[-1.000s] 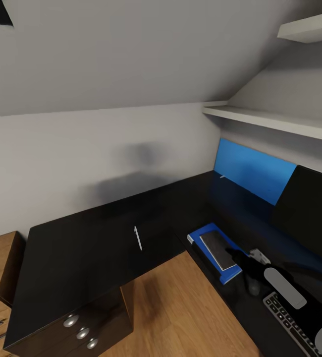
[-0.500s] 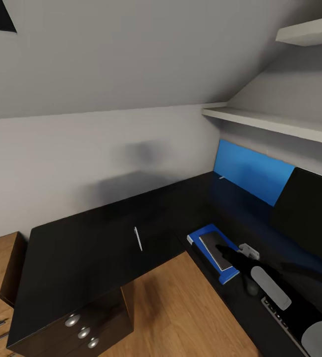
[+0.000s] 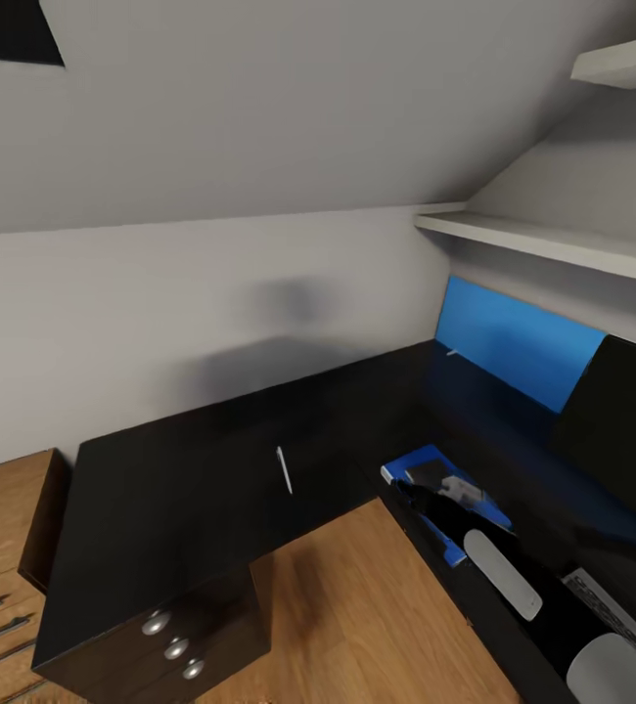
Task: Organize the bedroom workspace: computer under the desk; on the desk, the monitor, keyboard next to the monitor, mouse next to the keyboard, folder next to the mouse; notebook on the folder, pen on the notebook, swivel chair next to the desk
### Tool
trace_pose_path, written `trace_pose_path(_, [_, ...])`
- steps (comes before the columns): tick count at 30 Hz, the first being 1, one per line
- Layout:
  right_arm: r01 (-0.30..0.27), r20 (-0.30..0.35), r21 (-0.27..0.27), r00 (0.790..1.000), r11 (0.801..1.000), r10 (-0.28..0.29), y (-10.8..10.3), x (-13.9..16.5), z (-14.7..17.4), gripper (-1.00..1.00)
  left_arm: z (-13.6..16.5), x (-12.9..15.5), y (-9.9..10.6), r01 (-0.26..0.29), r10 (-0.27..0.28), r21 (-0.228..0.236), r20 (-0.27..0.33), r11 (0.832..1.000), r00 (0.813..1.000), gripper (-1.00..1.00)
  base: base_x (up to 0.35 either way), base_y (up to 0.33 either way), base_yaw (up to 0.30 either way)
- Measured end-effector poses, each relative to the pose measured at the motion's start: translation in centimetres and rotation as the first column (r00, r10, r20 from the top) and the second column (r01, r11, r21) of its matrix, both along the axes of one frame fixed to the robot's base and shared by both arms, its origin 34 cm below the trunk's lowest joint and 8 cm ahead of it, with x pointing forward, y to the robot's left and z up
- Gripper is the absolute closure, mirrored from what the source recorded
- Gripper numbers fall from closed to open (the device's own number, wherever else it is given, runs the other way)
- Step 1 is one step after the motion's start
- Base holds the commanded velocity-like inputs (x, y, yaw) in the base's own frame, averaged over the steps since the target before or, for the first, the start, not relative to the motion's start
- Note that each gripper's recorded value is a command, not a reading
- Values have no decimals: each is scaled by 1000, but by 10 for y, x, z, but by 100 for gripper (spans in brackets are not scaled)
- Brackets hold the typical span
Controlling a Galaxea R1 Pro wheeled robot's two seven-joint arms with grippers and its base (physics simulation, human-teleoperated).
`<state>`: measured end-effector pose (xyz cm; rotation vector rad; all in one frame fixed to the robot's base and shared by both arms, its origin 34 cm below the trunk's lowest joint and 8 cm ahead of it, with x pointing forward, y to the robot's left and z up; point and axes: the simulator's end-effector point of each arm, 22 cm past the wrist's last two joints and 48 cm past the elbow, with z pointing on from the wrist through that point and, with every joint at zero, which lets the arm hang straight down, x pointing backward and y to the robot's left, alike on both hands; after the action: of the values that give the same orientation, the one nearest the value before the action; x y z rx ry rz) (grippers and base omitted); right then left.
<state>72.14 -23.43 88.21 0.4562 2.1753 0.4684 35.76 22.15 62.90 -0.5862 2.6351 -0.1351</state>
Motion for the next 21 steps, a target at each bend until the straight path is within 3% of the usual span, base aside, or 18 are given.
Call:
trace_pose_path(6, [-26,56,-40,998,999,28,17,0,2,-100,-1,-1,2,-5,5,2,-3,1000,1000,-100,0,0,272])
trace_pose_path(12, [-69,97,-80,992,994,76,38,-6,1,-100,-11,-26,8,-9,9,12,-59,1000,998,-100,0,0,278])
trace_pose_path(19, [-89,106,-92,989,992,98,51,-11,-3,-100,-15,-36,11,-9,10,18,-78,1000,997,-100,0,0,274])
trace_pose_path(21, [-102,106,-82,988,991,111,64,-13,-4,-100,-14,-34,14,-14,16,28,-60,1000,998,-100,0,0,273])
